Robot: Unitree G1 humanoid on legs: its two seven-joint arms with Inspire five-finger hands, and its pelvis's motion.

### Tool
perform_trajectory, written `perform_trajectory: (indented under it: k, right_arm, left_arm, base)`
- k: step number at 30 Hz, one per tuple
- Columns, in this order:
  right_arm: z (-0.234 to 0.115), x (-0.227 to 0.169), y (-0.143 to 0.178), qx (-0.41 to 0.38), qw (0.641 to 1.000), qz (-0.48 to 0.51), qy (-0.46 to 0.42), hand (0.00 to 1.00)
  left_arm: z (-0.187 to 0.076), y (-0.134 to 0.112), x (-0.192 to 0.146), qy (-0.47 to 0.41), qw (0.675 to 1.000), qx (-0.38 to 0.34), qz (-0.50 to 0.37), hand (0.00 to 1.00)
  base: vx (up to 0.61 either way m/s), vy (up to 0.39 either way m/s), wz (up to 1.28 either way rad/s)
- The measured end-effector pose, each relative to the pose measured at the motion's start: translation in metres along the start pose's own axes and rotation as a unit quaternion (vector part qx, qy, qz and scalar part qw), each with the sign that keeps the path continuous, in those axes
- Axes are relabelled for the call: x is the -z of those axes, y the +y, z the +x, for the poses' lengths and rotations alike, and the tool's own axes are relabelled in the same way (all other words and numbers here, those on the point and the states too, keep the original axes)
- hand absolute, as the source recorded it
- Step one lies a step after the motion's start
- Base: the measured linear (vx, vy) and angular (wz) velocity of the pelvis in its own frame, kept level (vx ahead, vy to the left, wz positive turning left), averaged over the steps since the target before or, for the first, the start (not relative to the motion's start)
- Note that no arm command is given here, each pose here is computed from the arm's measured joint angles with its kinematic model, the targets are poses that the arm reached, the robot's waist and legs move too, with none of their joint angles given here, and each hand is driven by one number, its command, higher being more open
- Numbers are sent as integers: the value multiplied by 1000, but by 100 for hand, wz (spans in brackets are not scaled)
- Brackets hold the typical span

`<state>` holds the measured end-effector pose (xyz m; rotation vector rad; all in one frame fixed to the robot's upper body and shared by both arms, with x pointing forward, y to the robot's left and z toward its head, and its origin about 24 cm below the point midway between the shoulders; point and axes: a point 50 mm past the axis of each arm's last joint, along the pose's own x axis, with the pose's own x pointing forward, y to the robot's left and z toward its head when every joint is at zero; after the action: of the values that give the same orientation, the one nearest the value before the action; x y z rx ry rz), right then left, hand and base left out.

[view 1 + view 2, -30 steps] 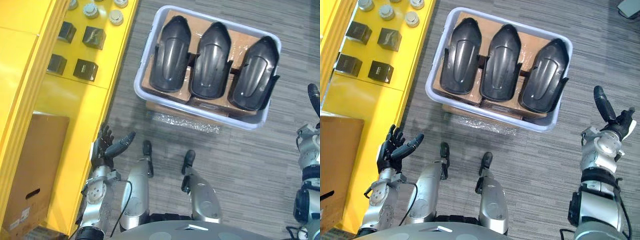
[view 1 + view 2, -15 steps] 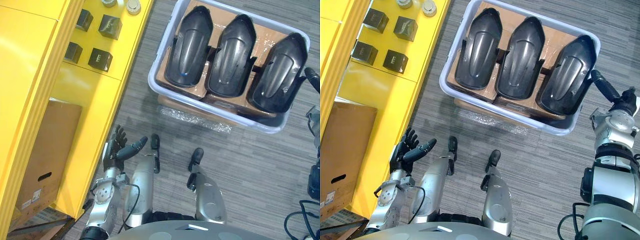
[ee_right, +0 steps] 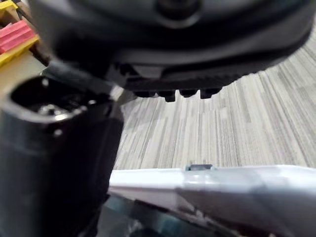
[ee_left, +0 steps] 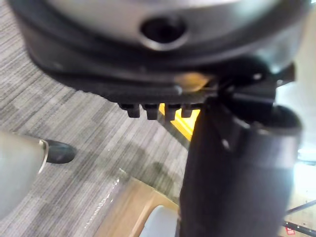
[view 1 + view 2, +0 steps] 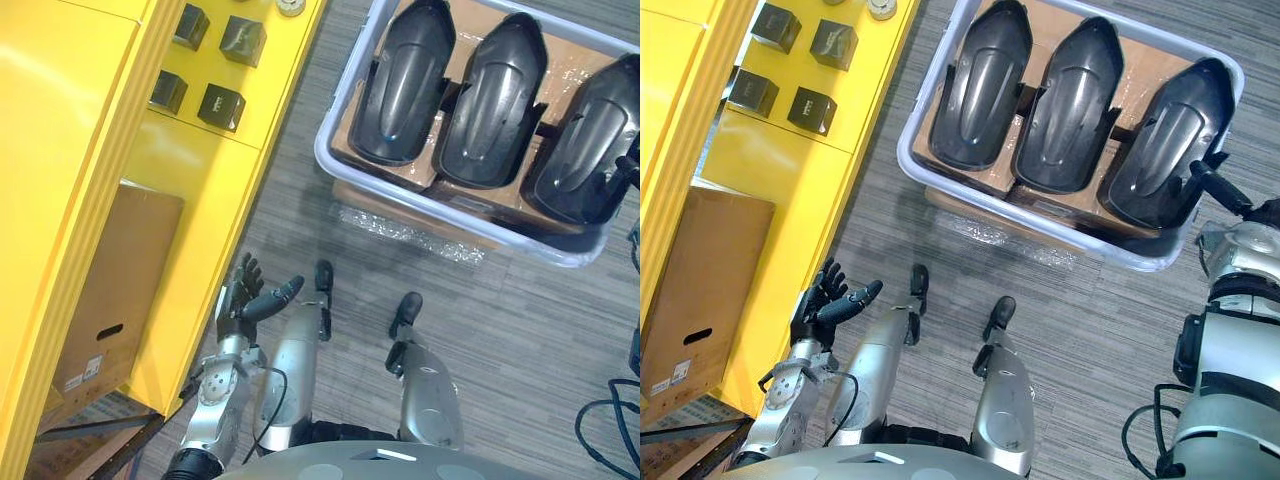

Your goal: Walk over and take three plastic housings, then place them on the shelf

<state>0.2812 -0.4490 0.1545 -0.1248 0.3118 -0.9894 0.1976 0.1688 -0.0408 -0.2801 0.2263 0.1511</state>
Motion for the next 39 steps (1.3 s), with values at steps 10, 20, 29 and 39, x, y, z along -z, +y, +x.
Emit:
perform_trajectory:
  k: [10,20,29,39]
  right_arm:
    - [0,-13,-4,11,1000,2,20,100]
    - [1,-10,-14,7,998,-39,55,0]
    - [1,-1,-16,-14,995,-54,84,0]
    - [2,-13,-17,-13,998,-58,27,0]
  left_arm:
    - [-1,-1,2,4,1000,0,-13,100]
    - [-1,-5,2,6,1000,15,-14,100]
    - [-1,-6,2,6,1000,15,-14,100]
    - [-1,-8,1,15,1000,19,-11,100]
  base:
    - [-22,4,9]
    - [-8,-3,7]
    - [-7,-5,2]
    - [0,-4,-1]
